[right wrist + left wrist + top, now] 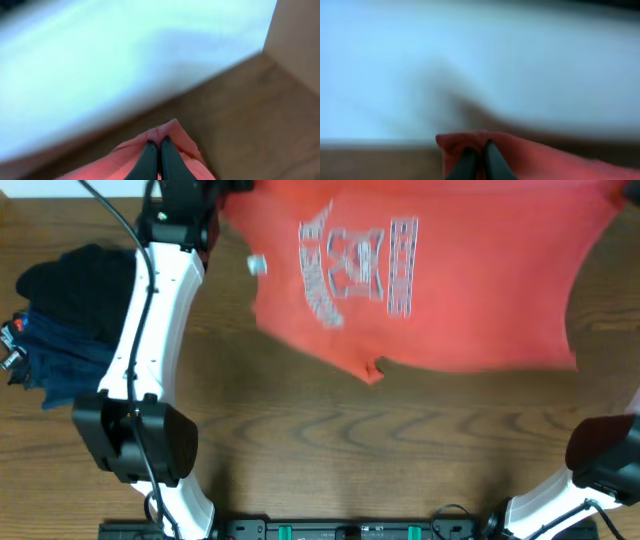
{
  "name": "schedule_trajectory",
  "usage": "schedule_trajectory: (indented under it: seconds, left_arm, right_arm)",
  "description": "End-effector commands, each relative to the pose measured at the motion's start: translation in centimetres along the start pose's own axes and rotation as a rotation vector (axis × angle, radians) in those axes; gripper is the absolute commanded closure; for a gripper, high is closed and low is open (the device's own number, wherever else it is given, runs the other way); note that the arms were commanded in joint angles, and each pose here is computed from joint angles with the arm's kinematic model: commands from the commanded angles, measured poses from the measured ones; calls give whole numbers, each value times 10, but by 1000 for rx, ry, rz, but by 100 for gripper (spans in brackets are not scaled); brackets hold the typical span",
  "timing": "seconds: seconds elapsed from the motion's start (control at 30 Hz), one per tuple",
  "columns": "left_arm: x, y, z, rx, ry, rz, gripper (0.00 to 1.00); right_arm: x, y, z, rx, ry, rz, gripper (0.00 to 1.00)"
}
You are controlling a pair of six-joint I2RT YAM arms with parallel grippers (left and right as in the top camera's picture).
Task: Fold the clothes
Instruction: 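Swing the shirt forward and lay it flat on the table with both grippers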
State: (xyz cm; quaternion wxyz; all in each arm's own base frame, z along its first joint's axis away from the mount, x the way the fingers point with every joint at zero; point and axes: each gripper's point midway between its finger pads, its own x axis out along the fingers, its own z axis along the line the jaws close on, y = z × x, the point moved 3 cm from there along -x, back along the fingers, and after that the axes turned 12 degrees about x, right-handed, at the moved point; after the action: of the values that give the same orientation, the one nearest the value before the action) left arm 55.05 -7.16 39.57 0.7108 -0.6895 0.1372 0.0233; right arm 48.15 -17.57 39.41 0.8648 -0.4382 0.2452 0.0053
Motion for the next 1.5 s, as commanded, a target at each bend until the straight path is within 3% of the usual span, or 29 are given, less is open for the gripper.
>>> schedule_trajectory:
  seconds: [0.0,0.13,0.27,0.33,0.43,0.57,0.73,1.0,1.17,1.3,1.47]
  left_arm:
    - [-67,-112,16,28,-71,-286,94]
    - [-103,-149,28,30,-94,-353,94]
    - [-117,-121,23,25,-39,-175,94]
    - [-118,-86,12,11,38,-7,94]
    - [-125,-2,4,-40,77,376,94]
    - [-140,72,0,-85,88,714,94]
    - [-167,149,-9,-147,120,1080,94]
    - [-210,240,-43,-193,304,1481,94]
    - [-241,288,-48,-214,292,1573,94]
    - [-266,312,-40,-224,178,1536,94]
    - [-304,329,-50,-277,195,1442,94]
  right_arm:
    - [-72,-64,31,19,-59,-222,99]
    - [-107,-84,21,-2,30,-285,99]
    - [-113,-67,-21,-11,279,-228,99]
    - [-113,-53,-45,-10,418,-177,99]
    - [-106,-14,-86,-34,634,-18,99]
    - [-98,28,-120,-39,782,149,99]
    - [-93,108,-174,-21,961,453,99]
    - [-117,192,-249,104,1180,733,99]
    - [-132,229,-270,235,1167,842,99]
    - [-144,244,-274,296,1134,857,99]
    - [-169,255,-271,323,1115,802,99]
